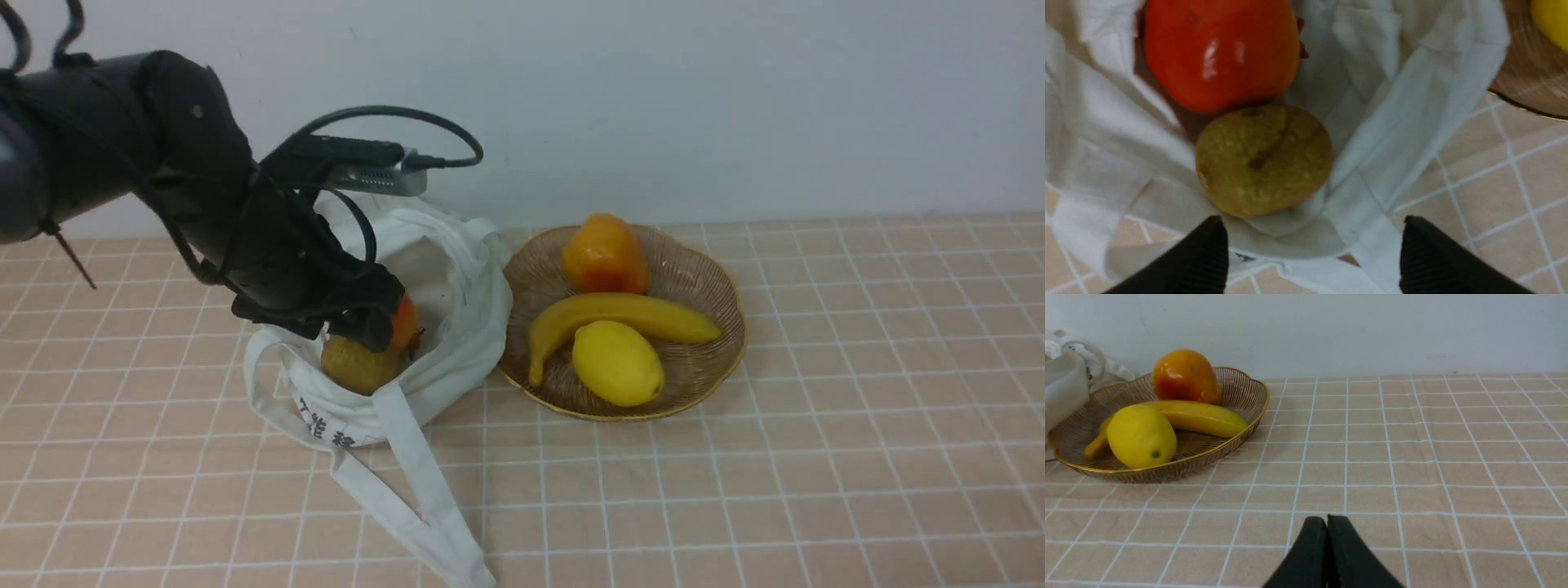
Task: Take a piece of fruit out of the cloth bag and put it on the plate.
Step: Use the left arm to grab a kiwi from the bag
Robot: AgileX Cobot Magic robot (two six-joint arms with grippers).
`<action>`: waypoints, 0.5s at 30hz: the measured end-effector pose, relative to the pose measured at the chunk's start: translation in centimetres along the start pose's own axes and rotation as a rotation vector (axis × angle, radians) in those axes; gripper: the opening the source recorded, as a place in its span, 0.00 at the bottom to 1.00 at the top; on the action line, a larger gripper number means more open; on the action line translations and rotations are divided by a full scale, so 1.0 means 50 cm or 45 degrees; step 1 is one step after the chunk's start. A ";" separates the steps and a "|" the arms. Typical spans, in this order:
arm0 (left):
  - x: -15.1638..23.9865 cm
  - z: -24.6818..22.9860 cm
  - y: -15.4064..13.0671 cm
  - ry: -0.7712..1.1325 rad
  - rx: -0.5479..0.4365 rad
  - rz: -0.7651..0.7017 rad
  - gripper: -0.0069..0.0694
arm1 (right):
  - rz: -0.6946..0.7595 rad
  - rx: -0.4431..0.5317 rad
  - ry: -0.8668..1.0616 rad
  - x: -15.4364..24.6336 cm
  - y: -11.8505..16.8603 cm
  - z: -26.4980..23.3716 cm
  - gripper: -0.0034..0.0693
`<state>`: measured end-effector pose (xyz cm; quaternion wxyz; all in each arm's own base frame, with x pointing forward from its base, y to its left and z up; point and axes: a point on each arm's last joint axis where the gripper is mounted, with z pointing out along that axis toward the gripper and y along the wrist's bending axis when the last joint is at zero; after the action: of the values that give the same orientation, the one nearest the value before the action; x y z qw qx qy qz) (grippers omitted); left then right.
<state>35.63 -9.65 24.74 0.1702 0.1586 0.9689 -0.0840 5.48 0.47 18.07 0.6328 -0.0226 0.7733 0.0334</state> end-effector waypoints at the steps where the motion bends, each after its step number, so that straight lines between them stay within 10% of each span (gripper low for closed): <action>1: -0.002 0.013 0.004 0.008 -0.016 0.007 0.80 | 0.000 0.000 0.000 0.000 0.000 0.000 0.03; 15: -0.003 0.118 0.024 0.098 -0.039 -0.002 0.85 | 0.000 0.000 0.000 0.000 0.000 0.000 0.03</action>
<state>37.93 -9.85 19.18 0.1353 0.1585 0.9760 -0.0632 5.48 0.47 18.07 0.6328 -0.0226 0.7733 0.0334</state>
